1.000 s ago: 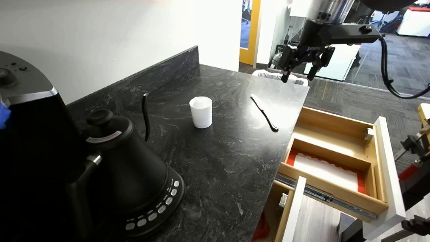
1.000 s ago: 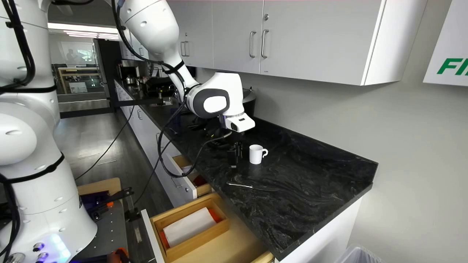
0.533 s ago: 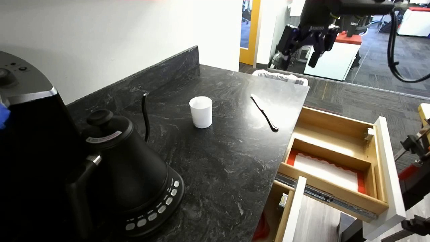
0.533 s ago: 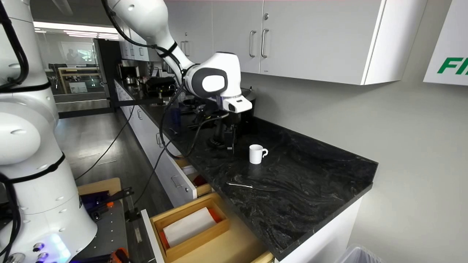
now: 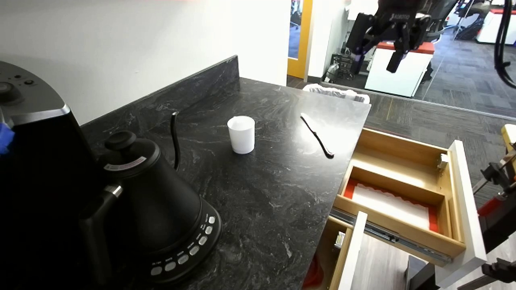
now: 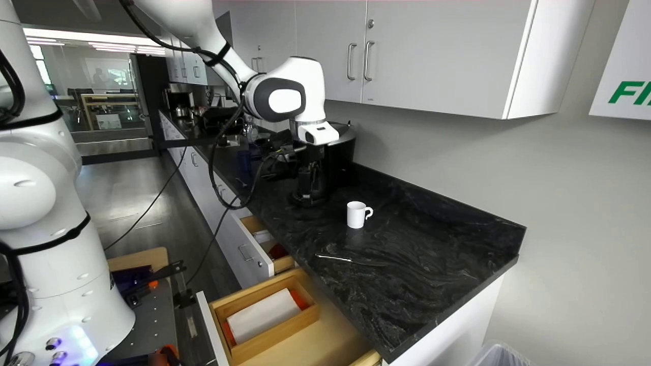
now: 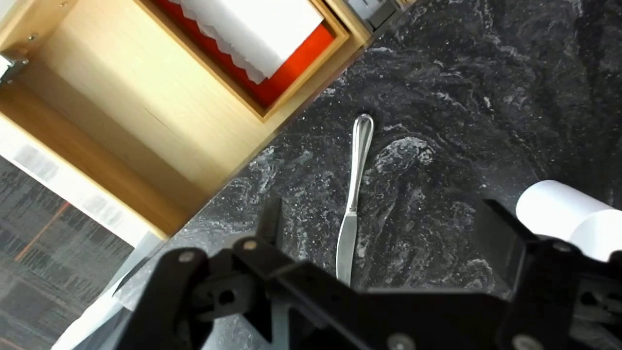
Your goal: Pick the knife and put it in the drawer
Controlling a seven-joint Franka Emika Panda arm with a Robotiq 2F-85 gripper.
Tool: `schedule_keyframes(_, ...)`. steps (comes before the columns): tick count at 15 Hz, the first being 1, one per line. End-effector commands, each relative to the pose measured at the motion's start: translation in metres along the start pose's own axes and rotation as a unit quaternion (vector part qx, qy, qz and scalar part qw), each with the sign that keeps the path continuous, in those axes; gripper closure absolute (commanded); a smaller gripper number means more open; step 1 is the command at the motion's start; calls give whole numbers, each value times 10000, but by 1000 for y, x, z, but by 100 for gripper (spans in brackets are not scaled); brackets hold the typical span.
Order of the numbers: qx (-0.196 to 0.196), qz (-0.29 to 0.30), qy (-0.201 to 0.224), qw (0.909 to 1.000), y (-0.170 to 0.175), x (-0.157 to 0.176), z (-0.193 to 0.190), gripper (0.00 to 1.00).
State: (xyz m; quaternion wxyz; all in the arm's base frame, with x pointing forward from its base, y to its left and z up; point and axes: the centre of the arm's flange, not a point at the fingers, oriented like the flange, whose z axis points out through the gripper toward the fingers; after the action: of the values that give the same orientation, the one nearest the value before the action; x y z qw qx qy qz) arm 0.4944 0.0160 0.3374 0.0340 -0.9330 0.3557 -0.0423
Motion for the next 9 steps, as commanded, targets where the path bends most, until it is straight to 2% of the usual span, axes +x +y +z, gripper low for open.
schedule_keyframes(1, -8, 184, -72, 9998, -7, 35, 59, 0)
schedule_keyframes(4, -33, 249, 35, 9997, -5, 51, 87, 0)
schedule_keyframes(9, -37, 284, 148, 9995, -4, 64, 106, 0)
